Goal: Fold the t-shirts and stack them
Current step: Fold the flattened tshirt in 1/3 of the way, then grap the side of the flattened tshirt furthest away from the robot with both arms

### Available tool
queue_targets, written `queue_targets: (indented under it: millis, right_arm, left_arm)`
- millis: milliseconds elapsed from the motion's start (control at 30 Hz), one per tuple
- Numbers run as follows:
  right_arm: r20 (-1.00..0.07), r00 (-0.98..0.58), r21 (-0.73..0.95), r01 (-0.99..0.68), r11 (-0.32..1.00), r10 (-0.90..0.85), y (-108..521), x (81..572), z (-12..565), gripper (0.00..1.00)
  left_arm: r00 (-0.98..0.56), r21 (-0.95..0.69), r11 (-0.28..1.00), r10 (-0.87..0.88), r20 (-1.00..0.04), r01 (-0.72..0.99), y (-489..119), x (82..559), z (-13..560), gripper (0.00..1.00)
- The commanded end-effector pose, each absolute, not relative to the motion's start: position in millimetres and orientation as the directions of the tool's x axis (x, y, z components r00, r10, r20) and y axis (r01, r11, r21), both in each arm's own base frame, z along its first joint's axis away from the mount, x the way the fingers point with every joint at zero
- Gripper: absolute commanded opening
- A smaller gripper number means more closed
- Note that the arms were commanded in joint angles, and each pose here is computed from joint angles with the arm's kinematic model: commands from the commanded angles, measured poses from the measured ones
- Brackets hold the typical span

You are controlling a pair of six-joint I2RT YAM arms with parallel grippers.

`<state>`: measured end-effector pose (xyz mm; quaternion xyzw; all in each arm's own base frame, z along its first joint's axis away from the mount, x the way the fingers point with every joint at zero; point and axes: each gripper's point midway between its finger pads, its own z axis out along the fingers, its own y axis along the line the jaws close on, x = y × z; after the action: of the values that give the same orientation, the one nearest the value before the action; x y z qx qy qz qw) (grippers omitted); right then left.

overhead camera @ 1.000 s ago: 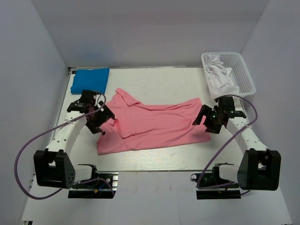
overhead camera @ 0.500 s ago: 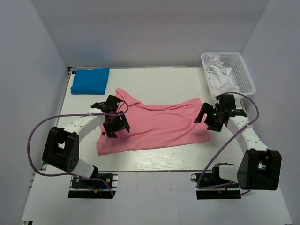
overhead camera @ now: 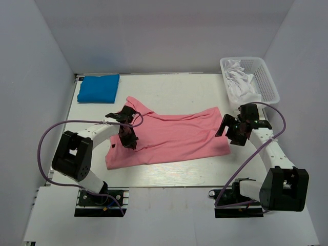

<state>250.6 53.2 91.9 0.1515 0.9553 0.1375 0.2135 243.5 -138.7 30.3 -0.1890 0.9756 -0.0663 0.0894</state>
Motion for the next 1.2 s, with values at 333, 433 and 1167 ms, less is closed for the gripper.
queue_targets:
  millis: [333,433,1167]
  right_arm:
    - [-0.432,-0.840,0.324,0.195,0.926,0.328,49,259,115,0.90]
    - [-0.433,-0.839,0.327,0.196,0.924,0.331,50,260,116,0.90]
    - [-0.472,-0.818,0.295,0.204,0.934,0.328,42,270,133,0.90]
  left_arm:
    - [-0.904,-0.248,0.924,-0.350,-0.246,-0.290,-154,275,52,0.00]
    - [-0.897,-0.303,0.921,-0.334,-0.290,-0.245,-165,293,69,0.00]
    - [-0.937,-0.117,0.984,-0.167,-0.306,-0.137,-172,366,64,0.71]
